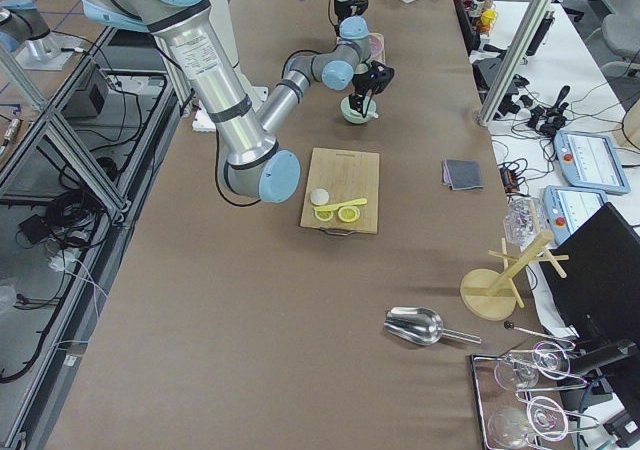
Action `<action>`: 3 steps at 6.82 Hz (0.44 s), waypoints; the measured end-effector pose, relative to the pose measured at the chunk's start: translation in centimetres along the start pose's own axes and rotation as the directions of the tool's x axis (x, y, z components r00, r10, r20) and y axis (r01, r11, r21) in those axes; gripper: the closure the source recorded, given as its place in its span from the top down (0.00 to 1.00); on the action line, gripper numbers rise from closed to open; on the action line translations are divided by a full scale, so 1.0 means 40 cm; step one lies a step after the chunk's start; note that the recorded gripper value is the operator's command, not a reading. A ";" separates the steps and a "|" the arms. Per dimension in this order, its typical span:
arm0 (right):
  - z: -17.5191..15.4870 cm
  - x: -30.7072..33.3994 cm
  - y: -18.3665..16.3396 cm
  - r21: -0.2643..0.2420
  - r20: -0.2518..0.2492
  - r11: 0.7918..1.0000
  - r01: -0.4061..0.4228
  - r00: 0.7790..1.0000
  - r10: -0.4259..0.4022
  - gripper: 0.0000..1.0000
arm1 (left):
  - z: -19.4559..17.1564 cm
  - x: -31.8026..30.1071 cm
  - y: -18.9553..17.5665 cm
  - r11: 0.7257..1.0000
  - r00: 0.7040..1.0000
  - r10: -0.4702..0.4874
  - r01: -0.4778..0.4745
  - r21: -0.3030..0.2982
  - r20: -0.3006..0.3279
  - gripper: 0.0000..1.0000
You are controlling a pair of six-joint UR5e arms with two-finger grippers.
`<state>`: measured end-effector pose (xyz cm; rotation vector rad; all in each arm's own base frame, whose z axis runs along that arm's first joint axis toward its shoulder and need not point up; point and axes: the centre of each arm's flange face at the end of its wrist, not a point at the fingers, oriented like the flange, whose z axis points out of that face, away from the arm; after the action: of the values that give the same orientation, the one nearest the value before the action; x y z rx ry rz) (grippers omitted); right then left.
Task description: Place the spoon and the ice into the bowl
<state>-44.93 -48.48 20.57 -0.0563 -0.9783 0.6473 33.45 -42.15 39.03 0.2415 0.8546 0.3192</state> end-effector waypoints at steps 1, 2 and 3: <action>-0.032 0.023 -0.023 -0.012 -0.007 1.000 0.006 1.000 -0.006 1.00 | -0.042 0.040 -0.022 1.000 1.000 0.002 -0.002 0.006 -0.006 0.00; -0.084 0.072 -0.068 -0.025 -0.020 0.999 0.037 0.999 -0.038 1.00 | -0.092 0.111 -0.074 1.000 1.000 0.001 -0.001 0.013 -0.010 0.00; -0.130 0.143 -0.121 -0.037 -0.035 0.996 0.082 0.996 -0.083 1.00 | -0.135 0.199 -0.143 0.999 1.000 -0.027 0.028 0.017 -0.014 0.00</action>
<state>-36.29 -48.15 23.47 -0.0585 -0.9520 0.5513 35.21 -44.08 28.16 0.2437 0.8735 0.2882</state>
